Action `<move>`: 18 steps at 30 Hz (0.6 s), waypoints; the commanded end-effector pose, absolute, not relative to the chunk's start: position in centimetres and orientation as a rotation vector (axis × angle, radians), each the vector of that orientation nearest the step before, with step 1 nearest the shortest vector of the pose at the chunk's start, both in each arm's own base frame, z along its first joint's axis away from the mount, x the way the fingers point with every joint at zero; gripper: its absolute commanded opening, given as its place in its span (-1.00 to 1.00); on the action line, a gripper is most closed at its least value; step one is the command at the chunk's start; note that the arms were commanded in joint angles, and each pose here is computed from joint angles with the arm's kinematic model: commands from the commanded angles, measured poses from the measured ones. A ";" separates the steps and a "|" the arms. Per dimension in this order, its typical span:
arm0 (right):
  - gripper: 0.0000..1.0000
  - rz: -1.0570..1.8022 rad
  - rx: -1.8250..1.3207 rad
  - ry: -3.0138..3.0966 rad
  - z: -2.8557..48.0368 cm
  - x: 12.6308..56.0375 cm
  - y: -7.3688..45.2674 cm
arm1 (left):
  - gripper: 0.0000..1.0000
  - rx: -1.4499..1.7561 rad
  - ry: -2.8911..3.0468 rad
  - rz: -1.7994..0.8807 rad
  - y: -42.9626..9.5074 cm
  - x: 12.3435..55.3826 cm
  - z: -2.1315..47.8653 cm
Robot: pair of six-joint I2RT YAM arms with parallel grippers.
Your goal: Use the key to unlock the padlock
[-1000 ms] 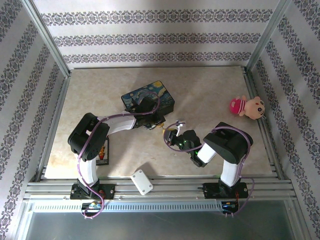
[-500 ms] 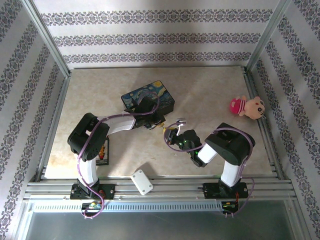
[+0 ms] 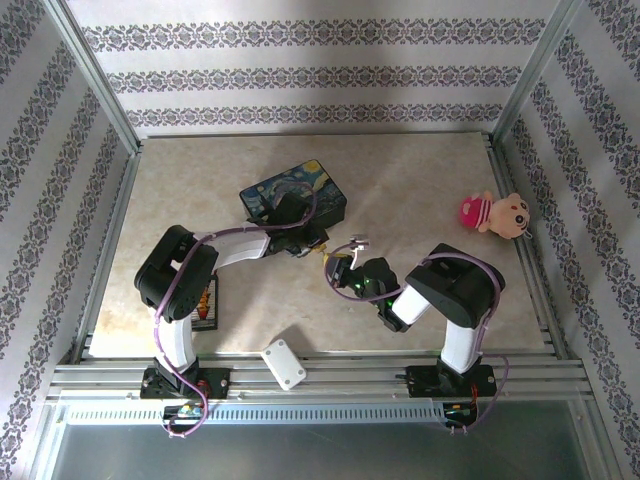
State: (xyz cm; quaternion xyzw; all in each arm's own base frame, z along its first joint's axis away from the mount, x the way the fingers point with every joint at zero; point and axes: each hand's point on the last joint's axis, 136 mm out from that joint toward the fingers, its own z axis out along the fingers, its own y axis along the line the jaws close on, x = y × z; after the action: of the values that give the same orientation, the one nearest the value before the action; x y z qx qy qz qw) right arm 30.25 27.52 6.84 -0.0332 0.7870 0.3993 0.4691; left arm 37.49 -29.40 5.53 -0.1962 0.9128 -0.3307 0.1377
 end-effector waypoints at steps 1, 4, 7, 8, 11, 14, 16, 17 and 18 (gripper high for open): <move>-1.00 1.006 -0.050 1.860 8.5 31.1 28.4 | -0.92 -0.629 2.726 -1.044 -30.4 35.3 5.0; -1.00 0.990 -0.028 1.862 8.4 31.3 28.0 | -0.92 -0.627 2.723 -1.052 -30.4 35.3 5.1; -1.00 0.979 -0.004 1.870 8.0 31.5 27.7 | -0.93 -0.632 2.720 -1.061 -30.5 35.4 5.2; -1.00 0.973 0.004 1.874 7.8 31.5 27.6 | -0.94 -0.632 2.717 -1.065 -30.6 35.4 5.3; -1.00 0.943 0.031 1.879 7.4 31.7 27.0 | -0.94 -0.632 2.715 -1.070 -30.6 35.4 5.4; -1.00 0.924 0.033 1.868 7.6 31.9 26.8 | -0.94 -0.629 2.718 -1.074 -30.7 35.4 5.3; -1.00 0.924 0.017 1.860 7.9 31.9 26.9 | -0.94 -0.628 2.719 -1.077 -30.7 35.4 5.3; -1.00 0.925 0.012 1.856 8.0 31.9 27.0 | -0.95 -0.629 2.723 -1.077 -30.7 35.3 5.2; -1.00 0.922 0.006 1.853 8.1 31.9 27.0 | -0.95 -0.627 2.722 -1.080 -30.8 35.3 5.2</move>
State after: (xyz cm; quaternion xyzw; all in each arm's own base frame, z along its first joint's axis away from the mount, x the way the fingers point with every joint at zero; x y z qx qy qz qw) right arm 30.37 27.36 6.47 -0.0150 0.7894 0.3912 0.4728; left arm 37.60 -29.48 5.64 -0.2038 0.9099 -0.3344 0.1369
